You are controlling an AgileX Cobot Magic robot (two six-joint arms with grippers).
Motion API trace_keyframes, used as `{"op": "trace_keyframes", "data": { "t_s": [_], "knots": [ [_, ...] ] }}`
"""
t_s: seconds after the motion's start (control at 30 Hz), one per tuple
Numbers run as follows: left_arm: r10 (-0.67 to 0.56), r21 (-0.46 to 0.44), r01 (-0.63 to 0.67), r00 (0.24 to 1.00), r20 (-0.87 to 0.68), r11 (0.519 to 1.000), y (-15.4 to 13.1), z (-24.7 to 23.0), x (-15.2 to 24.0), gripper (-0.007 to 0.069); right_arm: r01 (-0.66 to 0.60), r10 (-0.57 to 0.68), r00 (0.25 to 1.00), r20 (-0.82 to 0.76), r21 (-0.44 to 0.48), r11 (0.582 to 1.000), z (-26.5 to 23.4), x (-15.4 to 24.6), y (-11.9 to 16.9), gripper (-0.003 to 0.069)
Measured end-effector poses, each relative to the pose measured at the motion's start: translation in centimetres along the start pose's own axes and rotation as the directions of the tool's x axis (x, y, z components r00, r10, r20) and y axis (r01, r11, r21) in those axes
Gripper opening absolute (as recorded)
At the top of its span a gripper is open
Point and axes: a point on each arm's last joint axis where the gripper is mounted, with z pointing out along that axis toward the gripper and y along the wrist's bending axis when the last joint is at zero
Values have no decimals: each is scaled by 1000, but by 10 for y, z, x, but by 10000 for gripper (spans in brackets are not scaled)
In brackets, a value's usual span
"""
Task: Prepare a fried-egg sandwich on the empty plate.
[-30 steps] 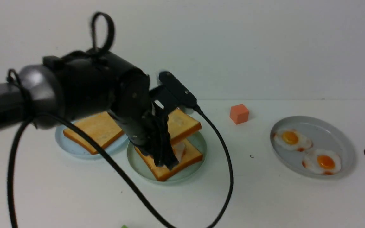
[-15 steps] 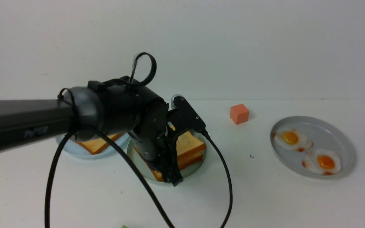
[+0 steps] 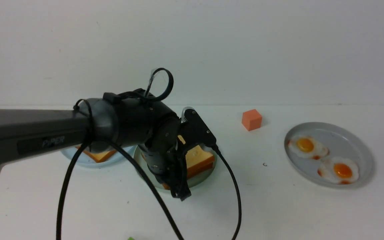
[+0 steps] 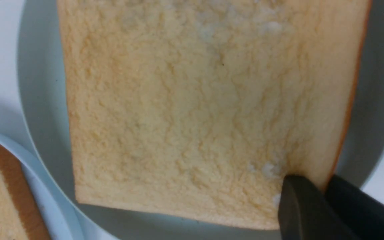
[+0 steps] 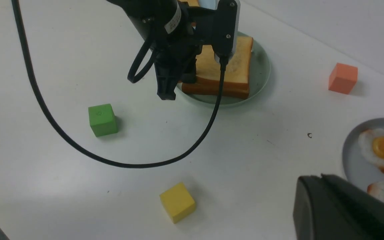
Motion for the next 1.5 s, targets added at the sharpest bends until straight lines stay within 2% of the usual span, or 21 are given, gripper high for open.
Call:
{"op": "trace_keyframes", "data": {
  "t_s": [0.13,0.27,0.3,0.33,0.4,0.43,0.6,0.8,0.87,0.93,0.97,1.0,1.07,1.2,1.27,1.33,1.5],
  "knots": [
    [-2,0,2,1000,-4,1000,0,0,0,123,0,0,1000,0,0,1000,0,0,0,48],
    [-2,1,2,1000,-7,1000,0,0,1,242,0,0,1000,0,0,1000,0,0,0,48],
    [-2,1,2,1000,-7,1000,0,0,1,242,0,0,1000,0,0,1000,0,0,0,48],
    [-4,1,4,1000,-9,1000,0,-1,1,304,0,0,1000,0,0,1000,0,0,0,48],
    [-10,0,10,1000,-8,1000,0,-2,1,331,0,0,1000,0,0,1000,0,0,0,48],
    [-24,-3,24,1000,0,1000,1,-5,0,372,0,0,1000,0,0,1000,0,0,0,48],
    [-71,-24,73,996,53,997,6,-29,-4,421,0,0,1000,0,0,1000,0,0,0,49],
    [-121,-36,127,983,138,991,12,-69,-6,426,6,-6,1000,-2,7,1000,0,0,-1,54],
    [-149,-33,159,968,201,987,14,-95,-7,413,13,-13,1000,-4,15,1000,0,0,-1,56],
    [-190,-22,206,934,302,978,17,-136,-5,361,15,-15,1000,-4,17,1000,0,0,-2,56],
    [-193,-21,210,930,312,977,17,-140,-5,361,16,-15,1000,-5,18,1000,0,0,-2,56],
    [-231,-1,253,884,406,967,17,-179,1,291,16,-16,1000,-5,19,1000,0,0,-2,56],
    [-263,22,289,834,485,957,16,-214,9,211,15,-15,1000,-5,19,1000,0,0,-2,57],
    [-293,58,336,707,643,940,7,-293,47,-8,-14,14,1000,-4,19,1000,0,0,-2,59],
    [-292,62,341,682,671,938,2,-305,59,-13,-21,21,1000,-4,20,1000,0,0,-2,59],
    [-297,81,350,625,722,933,-13,-323,94,-13,-28,28,1000,-5,24,999,0,1,-2,61],
    [-325,132,362,546,772,923,-47,-313,158,-13,-32,32,999,-10,24,999,0,1,-2,52]
  ]
}}
